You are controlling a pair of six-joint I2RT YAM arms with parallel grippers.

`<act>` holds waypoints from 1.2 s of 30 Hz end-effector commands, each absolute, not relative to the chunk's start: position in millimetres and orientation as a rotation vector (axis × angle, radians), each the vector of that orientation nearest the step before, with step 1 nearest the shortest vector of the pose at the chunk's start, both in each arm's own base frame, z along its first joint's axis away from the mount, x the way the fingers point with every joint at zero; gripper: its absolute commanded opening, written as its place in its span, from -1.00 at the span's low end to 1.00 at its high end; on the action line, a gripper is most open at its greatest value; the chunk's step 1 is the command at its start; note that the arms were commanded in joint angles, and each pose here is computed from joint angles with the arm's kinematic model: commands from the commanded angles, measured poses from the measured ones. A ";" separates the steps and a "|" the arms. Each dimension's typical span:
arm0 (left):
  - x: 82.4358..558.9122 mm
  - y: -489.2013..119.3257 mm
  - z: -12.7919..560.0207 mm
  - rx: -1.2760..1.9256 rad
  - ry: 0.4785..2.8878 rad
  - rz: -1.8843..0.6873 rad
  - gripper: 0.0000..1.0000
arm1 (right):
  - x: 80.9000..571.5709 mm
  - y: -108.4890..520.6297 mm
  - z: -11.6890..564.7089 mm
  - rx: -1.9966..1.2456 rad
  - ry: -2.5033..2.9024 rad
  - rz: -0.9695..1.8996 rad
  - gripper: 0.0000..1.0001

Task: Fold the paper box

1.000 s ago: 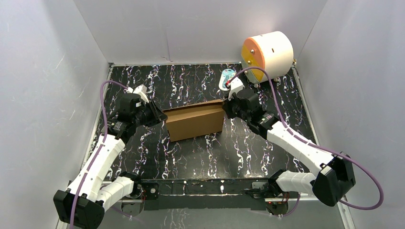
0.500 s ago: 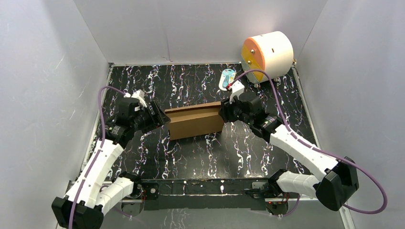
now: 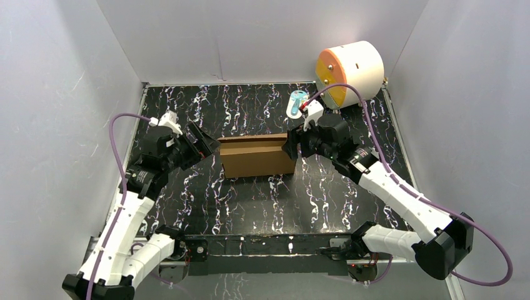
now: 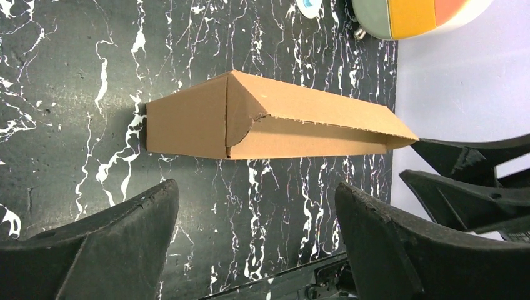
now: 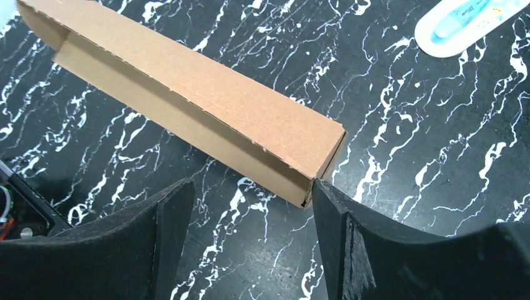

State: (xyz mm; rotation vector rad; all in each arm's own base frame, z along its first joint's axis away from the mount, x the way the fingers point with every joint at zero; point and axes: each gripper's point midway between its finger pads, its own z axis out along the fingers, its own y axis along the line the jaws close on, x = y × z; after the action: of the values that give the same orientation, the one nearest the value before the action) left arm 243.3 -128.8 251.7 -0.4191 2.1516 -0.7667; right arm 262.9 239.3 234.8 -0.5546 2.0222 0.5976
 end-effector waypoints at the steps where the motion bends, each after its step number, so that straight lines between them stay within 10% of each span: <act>1: 257.8 -126.7 265.5 -0.473 2.091 -0.761 0.84 | 274.6 244.7 274.4 -0.489 1.942 0.630 0.55; 25: 285.8 -138.8 211.0 -0.485 2.229 -0.741 0.32 | 301.7 222.9 217.0 -0.276 2.080 0.550 0.20; 36: 265.0 -158.2 177.7 -0.474 2.328 -0.886 -0.55 | 288.8 223.3 185.1 -0.280 2.140 0.584 0.13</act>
State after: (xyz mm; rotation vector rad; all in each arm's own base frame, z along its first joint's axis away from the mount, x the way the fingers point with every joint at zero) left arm 285.7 -151.5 202.6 -0.4821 2.2121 -0.8458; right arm 300.7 226.2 213.4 -0.2592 2.0544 0.5902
